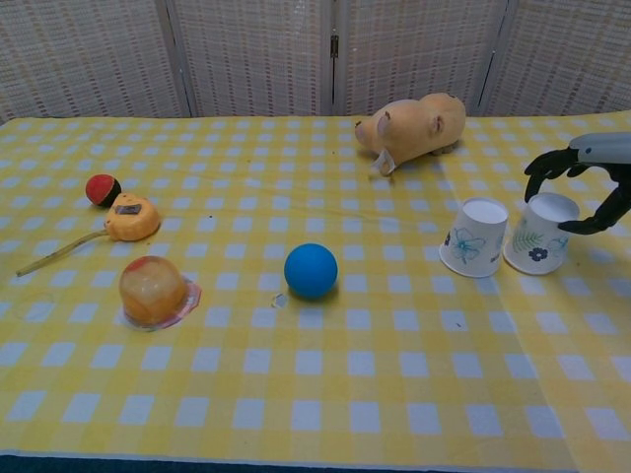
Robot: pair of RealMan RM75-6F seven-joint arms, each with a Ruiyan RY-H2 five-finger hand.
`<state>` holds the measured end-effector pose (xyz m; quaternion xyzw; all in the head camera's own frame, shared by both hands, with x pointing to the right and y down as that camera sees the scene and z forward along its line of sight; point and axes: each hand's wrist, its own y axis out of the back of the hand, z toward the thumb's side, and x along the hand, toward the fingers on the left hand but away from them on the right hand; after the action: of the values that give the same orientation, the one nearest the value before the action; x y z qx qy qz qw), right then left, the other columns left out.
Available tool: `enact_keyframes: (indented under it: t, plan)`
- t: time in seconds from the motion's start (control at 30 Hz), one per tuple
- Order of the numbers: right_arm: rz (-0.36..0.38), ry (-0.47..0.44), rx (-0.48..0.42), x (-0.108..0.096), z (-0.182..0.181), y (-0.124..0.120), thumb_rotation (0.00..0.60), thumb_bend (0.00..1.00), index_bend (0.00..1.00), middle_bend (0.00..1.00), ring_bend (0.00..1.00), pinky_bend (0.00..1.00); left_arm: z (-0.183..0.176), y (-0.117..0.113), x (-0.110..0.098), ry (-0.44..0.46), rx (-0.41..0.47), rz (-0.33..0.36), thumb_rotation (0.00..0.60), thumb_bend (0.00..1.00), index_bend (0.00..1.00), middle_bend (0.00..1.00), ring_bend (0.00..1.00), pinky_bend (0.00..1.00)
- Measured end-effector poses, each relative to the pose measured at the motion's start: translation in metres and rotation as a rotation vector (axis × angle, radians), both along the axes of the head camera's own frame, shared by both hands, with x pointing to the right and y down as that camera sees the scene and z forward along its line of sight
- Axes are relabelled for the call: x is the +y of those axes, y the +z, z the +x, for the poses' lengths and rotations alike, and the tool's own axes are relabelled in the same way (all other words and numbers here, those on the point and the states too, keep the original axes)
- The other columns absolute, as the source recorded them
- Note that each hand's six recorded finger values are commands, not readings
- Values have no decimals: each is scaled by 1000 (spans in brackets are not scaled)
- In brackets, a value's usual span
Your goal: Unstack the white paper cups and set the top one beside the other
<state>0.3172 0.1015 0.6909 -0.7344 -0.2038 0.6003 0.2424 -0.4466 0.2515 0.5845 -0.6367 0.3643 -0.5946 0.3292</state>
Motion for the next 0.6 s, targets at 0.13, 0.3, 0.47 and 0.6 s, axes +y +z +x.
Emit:
enact_keyframes:
  t: [0.13,0.3,0.47,0.6]
  plan:
    - [-6,0,5,1,2,0,600,444,230,81,100,92,0,-1,-1,1,2,7,600,249,71,8,23,0]
    - [-1,5,-2,0,3,-2,600,446,195,80,98,90,-1,-2,0,-1,0,5,600,249,71,8,23,0]
    - [9,6,-11,-1,3,-4,600,446,177,80,98,89,-1,-2,0,-1,1,7,600,249,71,8,23,0]
    - [22,14,-20,-3,5,-10,600,447,146,78,97,89,0,-3,-1,0,1,10,600,248,71,8,23,0]
